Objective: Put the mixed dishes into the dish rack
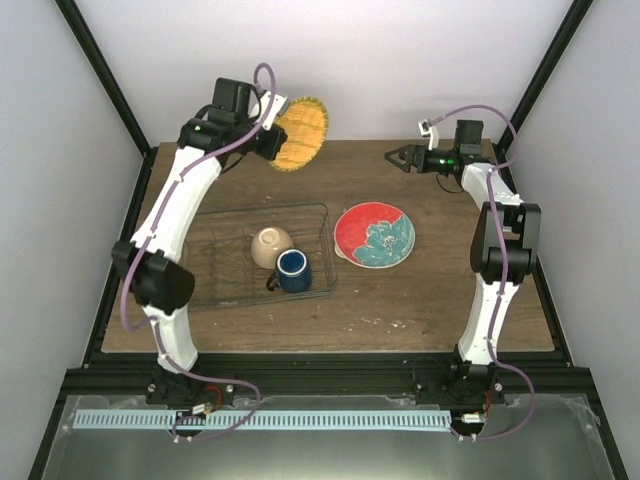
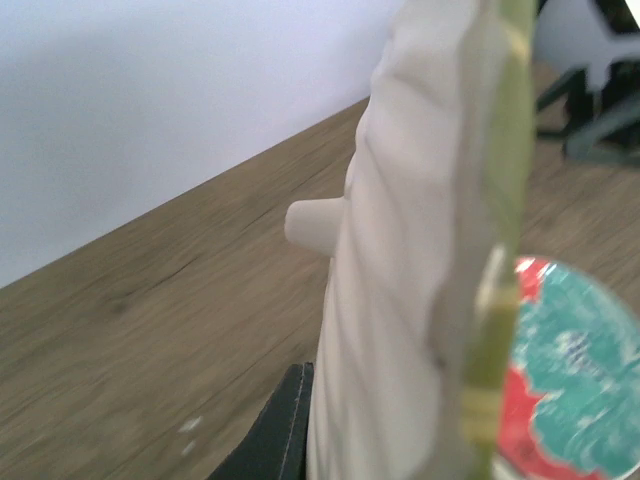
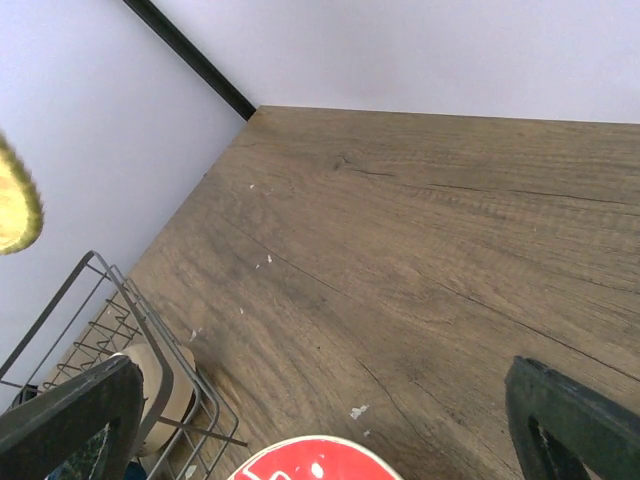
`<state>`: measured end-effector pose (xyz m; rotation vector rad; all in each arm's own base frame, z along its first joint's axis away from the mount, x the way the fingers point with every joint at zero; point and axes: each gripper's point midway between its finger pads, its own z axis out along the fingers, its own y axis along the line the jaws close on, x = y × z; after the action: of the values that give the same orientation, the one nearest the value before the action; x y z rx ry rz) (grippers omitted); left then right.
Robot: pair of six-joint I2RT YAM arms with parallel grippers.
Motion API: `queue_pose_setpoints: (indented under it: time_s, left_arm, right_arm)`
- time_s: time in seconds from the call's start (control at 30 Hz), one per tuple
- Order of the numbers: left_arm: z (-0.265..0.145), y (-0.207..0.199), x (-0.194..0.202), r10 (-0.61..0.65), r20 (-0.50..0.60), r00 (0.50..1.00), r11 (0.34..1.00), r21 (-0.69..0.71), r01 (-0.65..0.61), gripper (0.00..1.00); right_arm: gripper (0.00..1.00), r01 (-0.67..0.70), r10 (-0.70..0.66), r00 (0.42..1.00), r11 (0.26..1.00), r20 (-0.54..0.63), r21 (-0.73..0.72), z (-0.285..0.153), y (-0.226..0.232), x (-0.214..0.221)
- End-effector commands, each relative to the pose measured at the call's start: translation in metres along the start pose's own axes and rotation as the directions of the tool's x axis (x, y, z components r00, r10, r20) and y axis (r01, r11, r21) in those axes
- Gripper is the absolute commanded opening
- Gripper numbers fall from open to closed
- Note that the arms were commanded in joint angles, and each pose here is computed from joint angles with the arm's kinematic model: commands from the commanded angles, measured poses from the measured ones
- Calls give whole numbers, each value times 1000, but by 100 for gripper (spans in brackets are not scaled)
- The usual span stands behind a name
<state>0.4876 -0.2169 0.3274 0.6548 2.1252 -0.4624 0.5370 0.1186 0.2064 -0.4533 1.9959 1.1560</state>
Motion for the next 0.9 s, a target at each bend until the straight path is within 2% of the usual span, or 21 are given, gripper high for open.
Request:
queue_pose_setpoints:
  time_s: [0.0,0.13,0.3,0.57,0.67,0.73,0.87]
  left_arm:
    - [-32,23,61,194,-315,929,910,-295,-290,0]
    - [-63,19,88,283,-469,837,779,-396,-486,0]
    - [-86,12,112,348,-627,697,611,-412,-676,0]
    - [-121,18,104,393,-720,572,430,-406,-807,0]
    - [-133,24,116,376,-786,491,351,-369,-861,0]
    - [-138,29,131,357,-830,427,320,-321,-891,0]
    - [-146,28,144,348,-844,407,335,-293,-895,0]
  right_arm:
    - [100,8,-8,1000,1000,-4,18,4,-7,-3]
    - [100,-12,12,1000,1000,-5,-1,8,-11,-1]
    - [100,-24,24,1000,1000,-6,-16,9,-9,2]
    - [100,-13,13,1000,1000,4,-17,5,0,3]
    - [100,-15,15,1000,1000,4,-15,4,1,4]
    - [100,-16,16,1000,1000,4,-13,3,1,4]
    - [100,-25,25,1000,1000,-1,-12,5,0,8]
